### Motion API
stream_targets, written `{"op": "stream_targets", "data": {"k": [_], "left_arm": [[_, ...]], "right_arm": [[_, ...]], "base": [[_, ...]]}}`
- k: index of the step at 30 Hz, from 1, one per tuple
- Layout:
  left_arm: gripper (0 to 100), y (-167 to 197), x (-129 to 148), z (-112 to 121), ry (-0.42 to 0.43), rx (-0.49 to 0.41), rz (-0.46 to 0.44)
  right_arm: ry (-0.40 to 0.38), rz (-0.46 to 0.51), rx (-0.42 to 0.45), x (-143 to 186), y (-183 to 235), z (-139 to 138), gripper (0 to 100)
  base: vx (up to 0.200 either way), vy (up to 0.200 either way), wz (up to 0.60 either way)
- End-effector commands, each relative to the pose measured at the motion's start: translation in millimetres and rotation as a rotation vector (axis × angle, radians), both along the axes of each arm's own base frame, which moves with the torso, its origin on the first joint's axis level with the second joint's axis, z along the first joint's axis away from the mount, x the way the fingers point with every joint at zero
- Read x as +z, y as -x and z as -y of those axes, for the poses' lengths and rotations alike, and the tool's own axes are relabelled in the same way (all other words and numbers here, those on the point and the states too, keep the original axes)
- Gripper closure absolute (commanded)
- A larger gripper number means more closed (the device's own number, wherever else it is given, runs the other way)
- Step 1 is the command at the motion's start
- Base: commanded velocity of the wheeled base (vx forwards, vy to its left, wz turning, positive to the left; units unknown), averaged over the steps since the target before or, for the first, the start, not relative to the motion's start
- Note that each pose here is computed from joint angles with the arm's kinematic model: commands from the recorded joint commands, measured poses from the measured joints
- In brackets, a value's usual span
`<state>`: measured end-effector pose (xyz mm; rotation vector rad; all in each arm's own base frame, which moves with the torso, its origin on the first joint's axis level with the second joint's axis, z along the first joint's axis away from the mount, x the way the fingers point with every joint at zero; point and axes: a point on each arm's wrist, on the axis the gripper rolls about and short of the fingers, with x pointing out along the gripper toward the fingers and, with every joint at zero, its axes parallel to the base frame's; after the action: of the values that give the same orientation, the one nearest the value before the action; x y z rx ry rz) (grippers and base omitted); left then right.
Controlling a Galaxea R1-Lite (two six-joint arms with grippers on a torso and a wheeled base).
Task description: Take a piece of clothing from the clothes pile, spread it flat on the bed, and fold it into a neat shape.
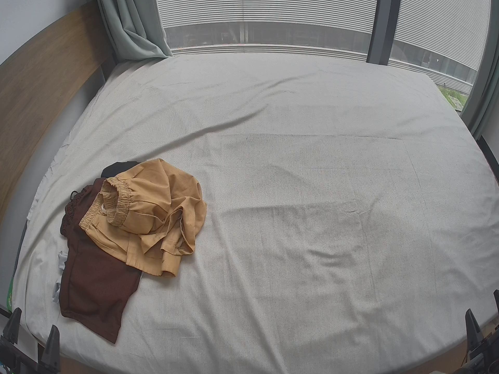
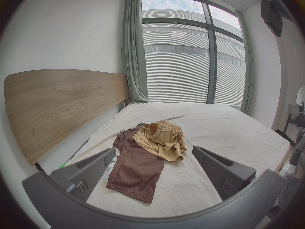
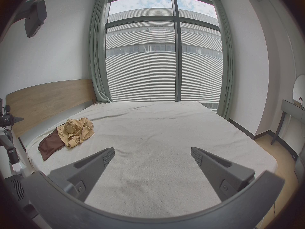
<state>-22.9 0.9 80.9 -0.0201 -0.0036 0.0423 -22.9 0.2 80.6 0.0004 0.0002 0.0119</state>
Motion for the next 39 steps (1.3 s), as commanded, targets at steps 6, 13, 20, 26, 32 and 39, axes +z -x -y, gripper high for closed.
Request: {"op": "stream_targets", "data": {"k": [6, 13, 20, 26, 32, 39], "left_arm": [[0, 0, -5, 0, 0.006, 0.002, -0.001], [0, 0, -5, 0, 0.003, 0.004, -0.003], [0, 0, -5, 0, -0.005, -0.001, -0.003], [0, 0, -2, 0, -0.008, 0.004, 0.026], [0, 5, 20, 0, -0.012, -0.009, 0.147], [0, 6, 27, 3, 0.043, -0.147, 0.055]], "right_arm": [[-0.001, -0.004, 0.002, -5, 0, 0, 0], [0.003, -0.004, 0.007, -5, 0, 0, 0], [0.011, -0.004, 0.008, -5, 0, 0, 0], [0.005, -0.004, 0.005, -5, 0, 0, 0], [0.000, -0.003, 0.003, -5, 0, 0, 0], [0.002, -0.003, 0.003, -5, 0, 0, 0]], "base": [[0.000, 0.000, 0.00], [0.000, 0.000, 0.00], [0.000, 0.000, 0.00], [0.000, 0.000, 0.00], [0.000, 0.000, 0.00], [0.000, 0.000, 0.00]]}}
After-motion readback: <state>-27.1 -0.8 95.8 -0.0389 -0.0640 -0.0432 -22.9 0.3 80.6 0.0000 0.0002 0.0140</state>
